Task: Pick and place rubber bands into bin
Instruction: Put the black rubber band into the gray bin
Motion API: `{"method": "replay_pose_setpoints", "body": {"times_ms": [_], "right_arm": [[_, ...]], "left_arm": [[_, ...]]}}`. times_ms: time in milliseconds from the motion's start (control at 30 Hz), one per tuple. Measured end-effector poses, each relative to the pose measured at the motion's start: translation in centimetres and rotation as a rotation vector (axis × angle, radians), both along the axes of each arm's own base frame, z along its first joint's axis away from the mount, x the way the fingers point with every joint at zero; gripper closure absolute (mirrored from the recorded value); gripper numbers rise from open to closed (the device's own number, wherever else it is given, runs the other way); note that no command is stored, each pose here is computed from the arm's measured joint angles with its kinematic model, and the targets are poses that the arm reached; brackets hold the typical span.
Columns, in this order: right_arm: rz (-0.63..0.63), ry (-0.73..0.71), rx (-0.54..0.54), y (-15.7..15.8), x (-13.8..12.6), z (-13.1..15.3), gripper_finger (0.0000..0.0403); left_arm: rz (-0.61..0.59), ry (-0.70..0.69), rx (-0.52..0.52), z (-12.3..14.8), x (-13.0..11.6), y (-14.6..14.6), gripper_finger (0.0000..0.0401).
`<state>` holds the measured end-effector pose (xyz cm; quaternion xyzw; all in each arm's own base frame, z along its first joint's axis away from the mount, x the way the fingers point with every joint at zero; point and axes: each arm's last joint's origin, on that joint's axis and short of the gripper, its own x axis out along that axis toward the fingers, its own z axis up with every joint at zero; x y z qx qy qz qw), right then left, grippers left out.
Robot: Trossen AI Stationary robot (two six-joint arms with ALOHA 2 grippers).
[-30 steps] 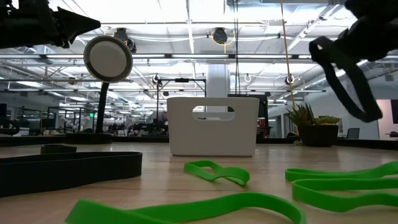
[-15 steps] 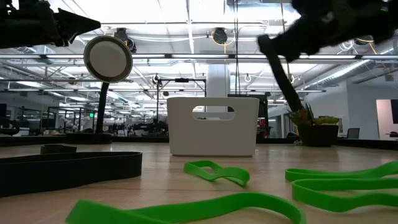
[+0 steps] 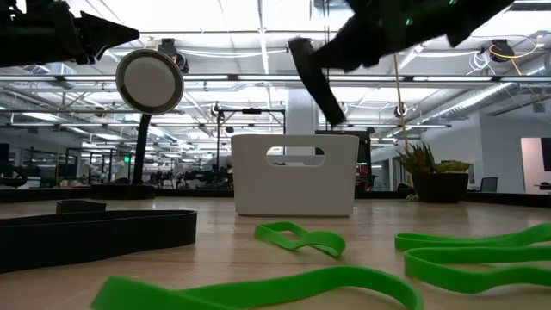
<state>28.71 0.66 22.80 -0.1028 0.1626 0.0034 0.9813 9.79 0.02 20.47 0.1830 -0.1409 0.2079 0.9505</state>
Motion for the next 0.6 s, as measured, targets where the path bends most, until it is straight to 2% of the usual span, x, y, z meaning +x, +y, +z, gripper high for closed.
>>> {"method": "replay_pose_setpoints", "body": {"times_ms": [200,600], "right_arm": [[-0.04,0.122,0.0,-1.4,1.2,-3.1,0.0403],[-0.041,0.256,0.03,-2.6,1.9,-6.6,0.0403]], "left_arm": [[0.006,0.0,-0.004,0.0,0.0,0.0,0.0364],[0.025,0.003,-0.012,0.0,0.0,0.1,0.0364]]}}
